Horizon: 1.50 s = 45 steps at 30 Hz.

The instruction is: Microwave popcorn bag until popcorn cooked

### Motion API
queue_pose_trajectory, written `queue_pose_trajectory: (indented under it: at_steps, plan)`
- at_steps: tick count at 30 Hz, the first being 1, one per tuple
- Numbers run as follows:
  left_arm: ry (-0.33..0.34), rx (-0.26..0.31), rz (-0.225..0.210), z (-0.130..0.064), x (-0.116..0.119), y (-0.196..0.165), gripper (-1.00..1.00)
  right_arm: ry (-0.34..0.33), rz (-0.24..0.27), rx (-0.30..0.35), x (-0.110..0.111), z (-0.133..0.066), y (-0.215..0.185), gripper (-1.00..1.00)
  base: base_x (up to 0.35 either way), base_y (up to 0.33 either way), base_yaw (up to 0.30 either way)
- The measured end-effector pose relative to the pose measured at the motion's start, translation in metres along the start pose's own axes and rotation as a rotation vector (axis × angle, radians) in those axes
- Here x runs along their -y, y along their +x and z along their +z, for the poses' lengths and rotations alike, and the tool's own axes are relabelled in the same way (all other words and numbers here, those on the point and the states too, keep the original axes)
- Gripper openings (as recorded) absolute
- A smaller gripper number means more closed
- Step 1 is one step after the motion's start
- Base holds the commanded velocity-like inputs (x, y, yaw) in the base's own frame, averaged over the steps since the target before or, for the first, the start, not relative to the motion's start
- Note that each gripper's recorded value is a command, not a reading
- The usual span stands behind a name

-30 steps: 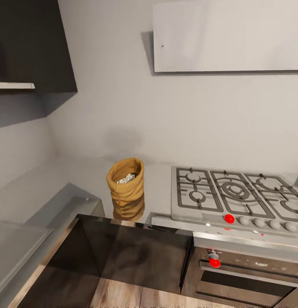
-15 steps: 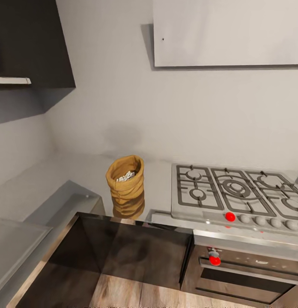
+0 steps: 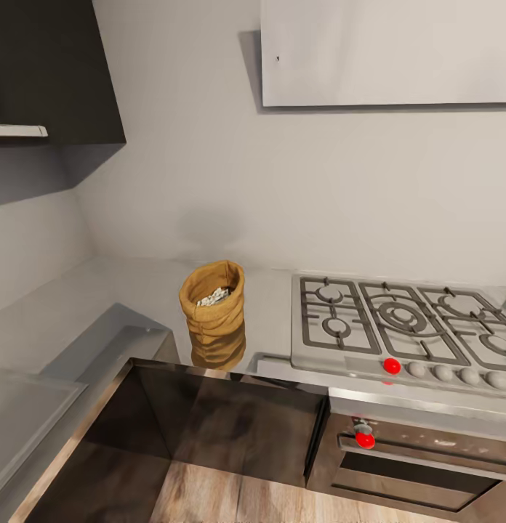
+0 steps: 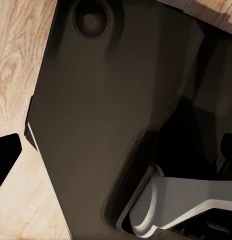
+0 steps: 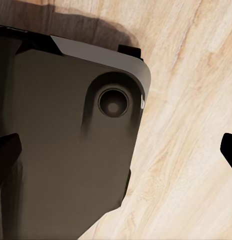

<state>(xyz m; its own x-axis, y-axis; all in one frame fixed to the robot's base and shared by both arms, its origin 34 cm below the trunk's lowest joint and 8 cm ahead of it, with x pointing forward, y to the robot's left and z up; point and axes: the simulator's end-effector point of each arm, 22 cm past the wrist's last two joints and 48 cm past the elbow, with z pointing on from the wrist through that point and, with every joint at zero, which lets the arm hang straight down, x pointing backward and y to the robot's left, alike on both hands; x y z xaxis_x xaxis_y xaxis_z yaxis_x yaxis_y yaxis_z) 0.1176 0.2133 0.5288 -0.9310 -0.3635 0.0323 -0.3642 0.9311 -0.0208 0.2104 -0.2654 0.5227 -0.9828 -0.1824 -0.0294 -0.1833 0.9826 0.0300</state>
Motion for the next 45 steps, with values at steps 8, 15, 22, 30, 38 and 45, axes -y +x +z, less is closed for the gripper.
queue_pose_trajectory:
  at_steps: [8,15,22,30,38,45]
  plan:
    - [0.0,0.0,0.001,0.0,-0.001,0.0,1.0,-0.001,-0.001,-0.001,-0.001,0.0,0.0,1.0,0.0,0.0,0.0]
    - [0.0,0.0,-0.002,0.0,0.0,0.0,1.0,-0.001,0.001,-0.001,0.0,0.0,0.0,1.0,-0.242,0.0,0.0]
    - [-0.004,0.001,-0.003,0.0,-0.001,0.0,1.0,-0.008,0.001,0.006,-0.004,0.0,-0.006,1.0,-0.227,0.0,0.0]
    - [0.0,0.001,-0.005,0.0,-0.001,-0.001,1.0,-0.016,-0.021,0.101,-0.021,-0.001,-0.067,1.0,-0.018,0.0,0.0]
    - [-0.002,-0.001,-0.009,0.0,-0.002,0.0,1.0,-0.008,-0.028,0.177,-0.022,-0.005,-0.114,1.0,-0.319,0.0,0.0]
    - [-0.001,0.0,-0.007,0.0,-0.002,0.0,1.0,-0.007,-0.029,0.184,-0.021,-0.006,-0.117,1.0,-0.079,0.0,0.0]
